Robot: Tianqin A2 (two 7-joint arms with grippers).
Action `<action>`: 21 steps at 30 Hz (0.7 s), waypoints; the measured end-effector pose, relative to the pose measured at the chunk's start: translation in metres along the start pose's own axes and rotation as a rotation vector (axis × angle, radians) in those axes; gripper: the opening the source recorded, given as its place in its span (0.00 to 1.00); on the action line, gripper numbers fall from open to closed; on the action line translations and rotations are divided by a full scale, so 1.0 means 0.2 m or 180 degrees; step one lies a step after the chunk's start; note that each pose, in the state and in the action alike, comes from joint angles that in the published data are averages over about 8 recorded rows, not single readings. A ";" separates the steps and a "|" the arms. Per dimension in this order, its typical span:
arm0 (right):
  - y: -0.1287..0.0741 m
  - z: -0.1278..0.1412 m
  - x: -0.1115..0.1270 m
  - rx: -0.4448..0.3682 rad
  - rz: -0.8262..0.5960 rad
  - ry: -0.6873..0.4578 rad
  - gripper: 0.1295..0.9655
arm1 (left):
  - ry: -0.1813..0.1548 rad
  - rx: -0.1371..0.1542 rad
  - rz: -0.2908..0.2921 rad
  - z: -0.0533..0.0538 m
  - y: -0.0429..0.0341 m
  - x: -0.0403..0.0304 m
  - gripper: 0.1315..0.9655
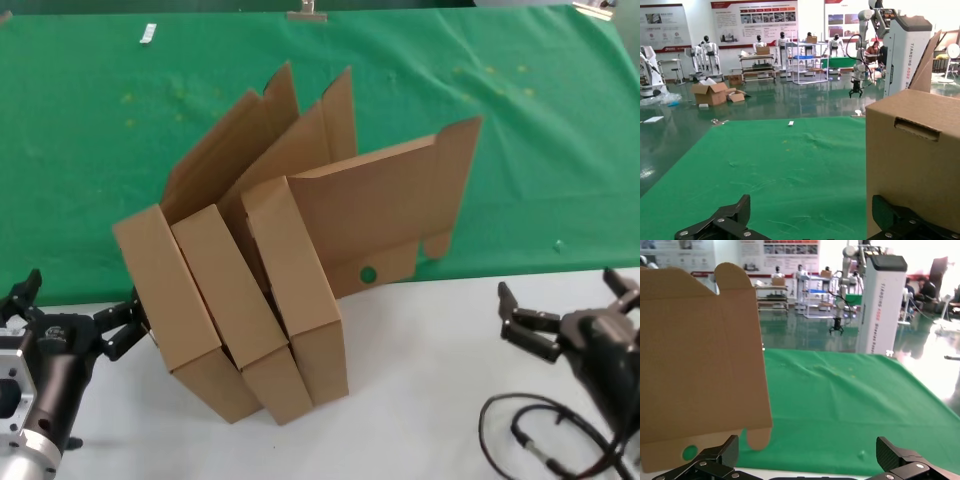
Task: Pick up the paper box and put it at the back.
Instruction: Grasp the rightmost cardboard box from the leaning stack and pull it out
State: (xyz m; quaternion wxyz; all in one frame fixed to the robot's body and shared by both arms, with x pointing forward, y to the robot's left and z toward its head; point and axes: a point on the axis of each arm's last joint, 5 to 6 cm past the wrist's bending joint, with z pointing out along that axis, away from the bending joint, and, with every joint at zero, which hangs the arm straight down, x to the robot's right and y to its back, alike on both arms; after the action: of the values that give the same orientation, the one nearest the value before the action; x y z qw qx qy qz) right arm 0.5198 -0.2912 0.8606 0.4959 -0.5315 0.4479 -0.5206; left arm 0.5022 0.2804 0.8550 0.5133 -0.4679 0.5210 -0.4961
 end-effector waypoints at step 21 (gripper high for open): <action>-0.03 0.25 0.42 0.0505 -0.0853 -0.1900 1.00 | 0.0000 0.0000 0.0000 0.00 0.000 0.000 0.48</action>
State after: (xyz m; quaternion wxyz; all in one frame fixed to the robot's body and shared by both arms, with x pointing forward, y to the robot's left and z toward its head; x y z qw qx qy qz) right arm 0.5747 -0.3700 0.8781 0.5721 -0.6744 0.1671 -0.4358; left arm 0.5022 0.2804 0.8550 0.5133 -0.4679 0.5210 -0.4961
